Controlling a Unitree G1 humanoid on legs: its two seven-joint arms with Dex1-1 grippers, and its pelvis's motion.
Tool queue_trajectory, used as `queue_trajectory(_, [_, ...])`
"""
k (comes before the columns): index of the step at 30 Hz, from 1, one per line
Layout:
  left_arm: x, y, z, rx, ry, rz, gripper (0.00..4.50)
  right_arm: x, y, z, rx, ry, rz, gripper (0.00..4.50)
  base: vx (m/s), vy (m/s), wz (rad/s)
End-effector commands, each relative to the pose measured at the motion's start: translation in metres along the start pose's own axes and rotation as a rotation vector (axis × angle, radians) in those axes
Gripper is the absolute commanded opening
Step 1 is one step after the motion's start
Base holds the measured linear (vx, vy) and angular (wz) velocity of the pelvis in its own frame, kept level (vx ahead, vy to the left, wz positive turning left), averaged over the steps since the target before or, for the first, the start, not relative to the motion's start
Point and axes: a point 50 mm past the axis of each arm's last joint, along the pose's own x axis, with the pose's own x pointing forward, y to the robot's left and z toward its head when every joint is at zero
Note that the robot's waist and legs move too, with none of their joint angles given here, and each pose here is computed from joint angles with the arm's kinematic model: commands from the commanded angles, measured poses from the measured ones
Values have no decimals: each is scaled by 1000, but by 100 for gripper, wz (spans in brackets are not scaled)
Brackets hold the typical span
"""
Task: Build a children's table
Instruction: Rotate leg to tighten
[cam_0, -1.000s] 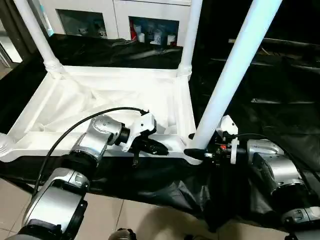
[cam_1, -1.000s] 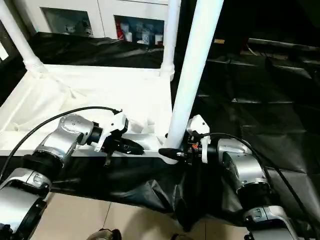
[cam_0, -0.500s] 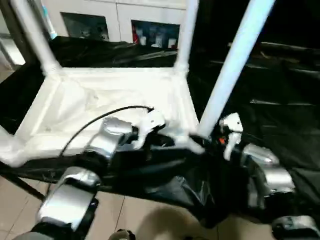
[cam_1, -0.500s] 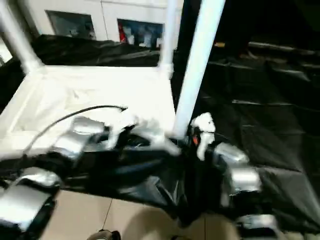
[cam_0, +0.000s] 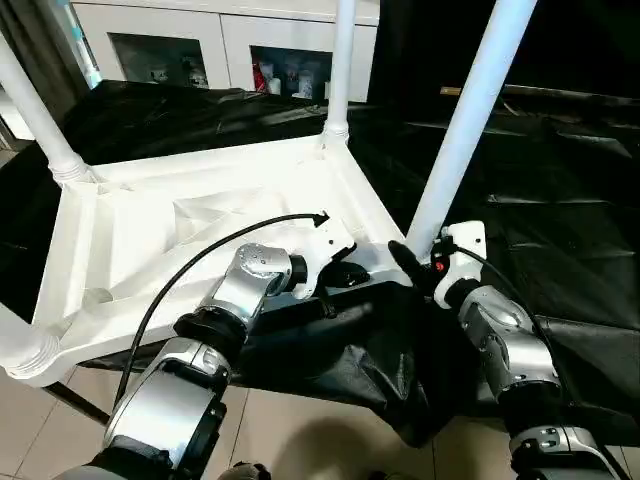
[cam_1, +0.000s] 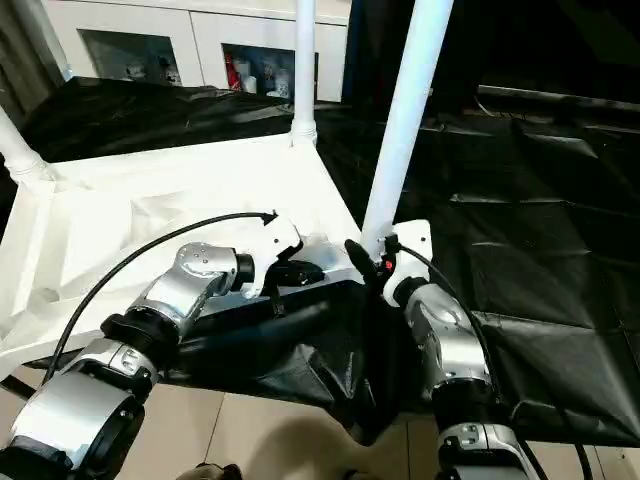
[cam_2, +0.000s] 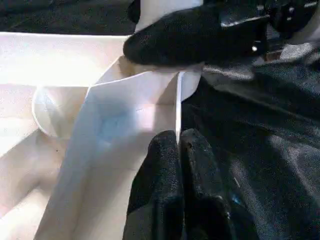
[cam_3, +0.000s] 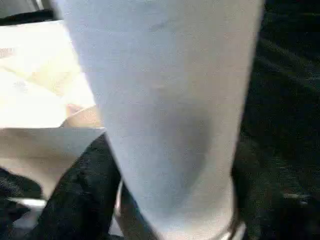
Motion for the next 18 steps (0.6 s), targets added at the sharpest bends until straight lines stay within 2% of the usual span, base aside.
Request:
queue_trajectory(1, [13, -11, 6, 68, 18, -69, 0, 11, 43, -11, -42, 64, 277, 362, 0, 0, 0])
queue_trajectory(6, [6, -4, 5, 68, 14, -62, 0, 0, 31, -6, -72, 61, 328, 371, 0, 0, 0])
queue_trajectory(7, [5, -4, 4, 54, 24, -79, 28, -3, 30, -6, -76, 61, 342, 375, 0, 0, 0])
queue_trajectory(9, [4, -5, 1, 25, 45, -107, 55, -6, 28, -5, -81, 59, 362, 375, 0, 0, 0])
queue_trajectory(12, [3, -4, -4, 5, 91, -106, 61, -9, 25, -4, -90, 58, 374, 375, 0, 0, 0])
queue_trajectory(14, [3, -2, -6, -6, 117, -86, 90, -10, 24, -2, -90, 54, 377, 375, 51, -1, -13])
queue_trajectory(18, [3, 2, -6, -20, 118, -38, 101, -10, 20, 2, -86, 41, 377, 375, 14, -1, -2])
